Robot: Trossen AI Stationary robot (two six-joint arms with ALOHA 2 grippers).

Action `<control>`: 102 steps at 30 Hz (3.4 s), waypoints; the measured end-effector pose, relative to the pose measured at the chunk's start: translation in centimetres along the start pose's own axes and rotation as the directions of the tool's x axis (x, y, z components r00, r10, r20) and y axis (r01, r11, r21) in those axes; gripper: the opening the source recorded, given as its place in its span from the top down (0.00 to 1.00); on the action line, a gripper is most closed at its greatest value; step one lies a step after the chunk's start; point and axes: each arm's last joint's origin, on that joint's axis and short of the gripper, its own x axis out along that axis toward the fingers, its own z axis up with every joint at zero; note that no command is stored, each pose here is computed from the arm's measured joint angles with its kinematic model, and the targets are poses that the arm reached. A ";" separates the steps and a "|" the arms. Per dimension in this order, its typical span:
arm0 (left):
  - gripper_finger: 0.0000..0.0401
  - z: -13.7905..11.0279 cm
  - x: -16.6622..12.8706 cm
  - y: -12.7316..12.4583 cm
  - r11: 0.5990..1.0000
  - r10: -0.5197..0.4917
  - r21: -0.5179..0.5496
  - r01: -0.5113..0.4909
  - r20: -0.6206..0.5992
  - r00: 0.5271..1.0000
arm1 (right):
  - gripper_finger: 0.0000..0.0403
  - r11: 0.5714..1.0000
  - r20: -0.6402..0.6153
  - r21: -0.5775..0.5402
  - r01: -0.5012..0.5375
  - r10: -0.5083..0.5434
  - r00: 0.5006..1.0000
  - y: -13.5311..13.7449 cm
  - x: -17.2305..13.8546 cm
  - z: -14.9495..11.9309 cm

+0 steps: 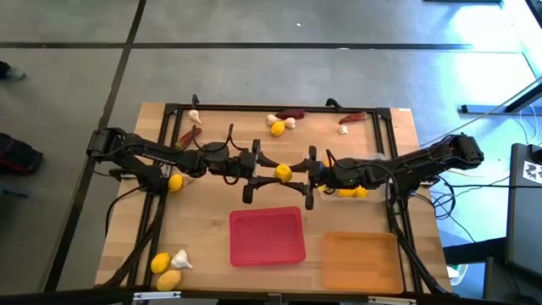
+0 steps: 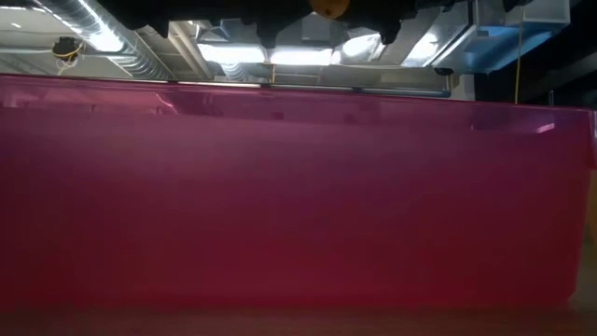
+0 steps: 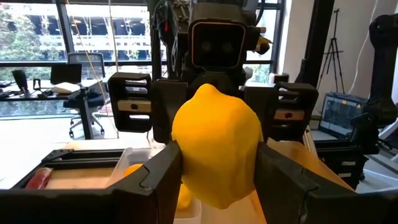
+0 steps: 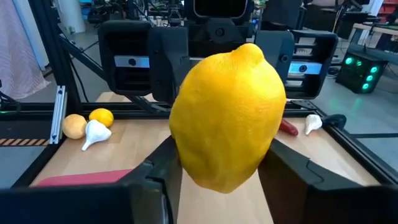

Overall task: Sort produce into baskets
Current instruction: Put the yellow lemon into the transparent bin

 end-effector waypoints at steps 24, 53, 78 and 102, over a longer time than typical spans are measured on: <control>0.34 1.0 -2.7 0.6 0.999 0.036 -0.006 -0.038 -0.185 0.982 | 0.59 0.998 -0.145 -0.044 0.046 -0.052 0.988 -0.6 -2.0 -0.1; 0.34 -0.3 -4.5 0.8 0.991 0.107 -0.032 -0.133 -0.421 0.901 | 0.59 0.856 -0.868 -0.006 0.516 -0.260 0.422 -3.3 -11.2 -6.0; 0.34 -0.3 -4.5 0.8 0.990 0.110 -0.032 -0.136 -0.421 0.900 | 0.59 0.827 -0.937 0.044 0.560 -0.160 0.310 -5.2 -12.0 -13.4; 0.34 -0.5 -4.4 0.8 0.983 0.111 -0.087 -0.162 -0.424 0.899 | 0.27 0.849 -0.826 0.100 0.519 -0.220 0.519 -5.1 -9.5 -6.9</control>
